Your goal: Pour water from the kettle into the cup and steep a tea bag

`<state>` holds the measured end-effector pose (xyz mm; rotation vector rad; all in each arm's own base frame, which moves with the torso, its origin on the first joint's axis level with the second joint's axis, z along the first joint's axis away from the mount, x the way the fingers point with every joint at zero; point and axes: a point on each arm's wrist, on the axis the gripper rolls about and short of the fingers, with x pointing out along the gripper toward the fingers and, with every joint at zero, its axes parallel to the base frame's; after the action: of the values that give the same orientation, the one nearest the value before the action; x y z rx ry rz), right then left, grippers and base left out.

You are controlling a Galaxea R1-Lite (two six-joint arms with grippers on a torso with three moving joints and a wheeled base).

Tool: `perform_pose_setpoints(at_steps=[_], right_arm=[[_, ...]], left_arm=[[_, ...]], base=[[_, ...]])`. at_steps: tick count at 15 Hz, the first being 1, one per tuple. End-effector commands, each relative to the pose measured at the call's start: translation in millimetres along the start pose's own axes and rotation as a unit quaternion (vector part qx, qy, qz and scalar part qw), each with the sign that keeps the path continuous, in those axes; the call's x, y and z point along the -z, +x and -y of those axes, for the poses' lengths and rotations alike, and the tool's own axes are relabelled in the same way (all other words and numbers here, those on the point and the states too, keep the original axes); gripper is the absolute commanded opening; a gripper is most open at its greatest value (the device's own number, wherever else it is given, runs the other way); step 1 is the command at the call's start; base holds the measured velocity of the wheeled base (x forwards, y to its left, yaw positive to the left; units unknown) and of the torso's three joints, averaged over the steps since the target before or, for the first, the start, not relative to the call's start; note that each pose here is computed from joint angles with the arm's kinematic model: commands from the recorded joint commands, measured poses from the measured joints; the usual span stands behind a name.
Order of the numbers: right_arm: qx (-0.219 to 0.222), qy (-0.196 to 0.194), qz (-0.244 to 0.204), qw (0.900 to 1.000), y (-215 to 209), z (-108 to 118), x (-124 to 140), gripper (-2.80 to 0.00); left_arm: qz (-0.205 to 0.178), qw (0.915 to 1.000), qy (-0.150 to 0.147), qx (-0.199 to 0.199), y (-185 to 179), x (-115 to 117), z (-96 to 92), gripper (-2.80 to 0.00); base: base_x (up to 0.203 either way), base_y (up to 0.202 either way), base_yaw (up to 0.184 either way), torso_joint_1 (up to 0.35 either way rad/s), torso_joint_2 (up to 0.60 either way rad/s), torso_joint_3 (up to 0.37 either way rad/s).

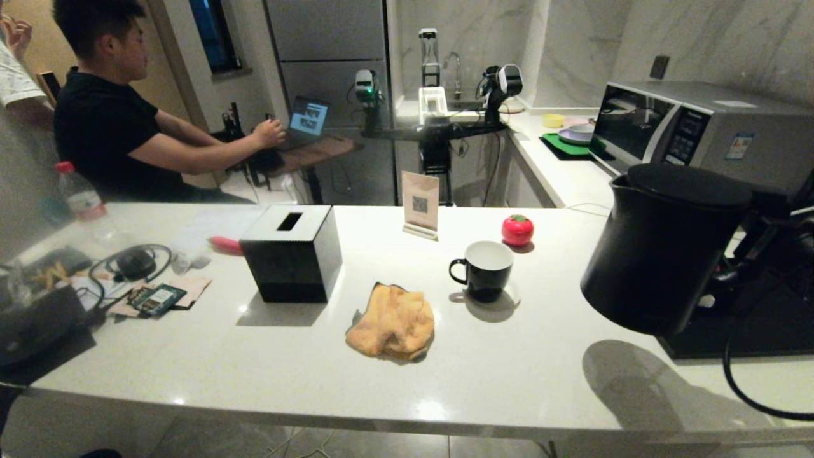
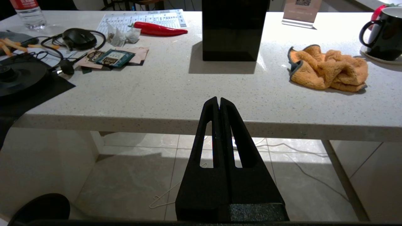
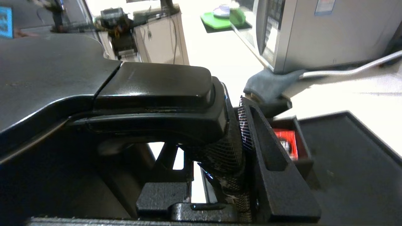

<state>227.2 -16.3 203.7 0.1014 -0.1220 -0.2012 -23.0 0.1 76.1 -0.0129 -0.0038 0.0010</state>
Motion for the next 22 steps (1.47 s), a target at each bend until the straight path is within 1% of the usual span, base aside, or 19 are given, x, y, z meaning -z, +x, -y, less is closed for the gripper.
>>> perform_pose_setpoints(at_steps=[1, 3, 7, 9, 13, 17, 19, 22], right_arm=[[0.001, 0.000, 0.001, 1.000, 5.6, -1.0, -2.4, -2.80], [0.002, -0.001, -0.002, 1.000, 10.9, -1.9, -3.3, -2.80], [0.003, -0.017, -0.007, 1.000, 21.7, -3.7, -0.5, -2.80], [-0.002, -0.028, -0.012, 1.000, 27.2, -8.4, 3.3, -2.80], [-0.006, -0.028, -0.020, 0.999, 38.0, -23.9, 9.7, -2.80], [-0.011, -0.033, -0.033, 0.999, 51.9, -30.1, 20.2, -2.80], [-0.017, -0.045, -0.035, 0.998, 58.4, -34.6, 23.3, -2.80], [-0.030, -0.052, -0.035, 0.998, 64.6, -44.1, 25.0, -2.80]], left_arm=[[0.000, 1.0000, 0.000, 0.000, 0.1, 0.0, 0.0, -2.80], [0.000, 1.0000, 0.000, 0.000, 0.1, 0.0, 0.0, -2.80], [0.000, 1.0000, 0.000, 0.000, 0.1, 0.0, 0.0, -2.80], [0.000, 1.0000, 0.000, 0.000, 0.1, 0.0, 0.0, -2.80], [0.000, 1.0000, 0.000, 0.000, 0.1, 0.0, 0.0, -2.80], [0.000, 1.0000, 0.000, 0.000, 0.1, 0.0, 0.0, -2.80], [0.000, 1.0000, 0.000, 0.000, 0.1, 0.0, 0.0, -2.80], [0.000, 1.0000, 0.000, 0.000, 0.1, 0.0, 0.0, -2.80]], base=[[0.000, 0.000, 0.000, 0.000, 0.00, 0.000], [0.000, 0.000, 0.000, 0.000, 0.00, 0.000], [0.000, 0.000, 0.000, 0.000, 0.00, 0.000], [0.000, 0.000, 0.000, 0.000, 0.00, 0.000], [0.000, 0.000, 0.000, 0.000, 0.00, 0.000], [0.000, 0.000, 0.000, 0.000, 0.00, 0.000], [0.000, 0.000, 0.000, 0.000, 0.00, 0.000], [0.000, 0.000, 0.000, 0.000, 0.00, 0.000]])
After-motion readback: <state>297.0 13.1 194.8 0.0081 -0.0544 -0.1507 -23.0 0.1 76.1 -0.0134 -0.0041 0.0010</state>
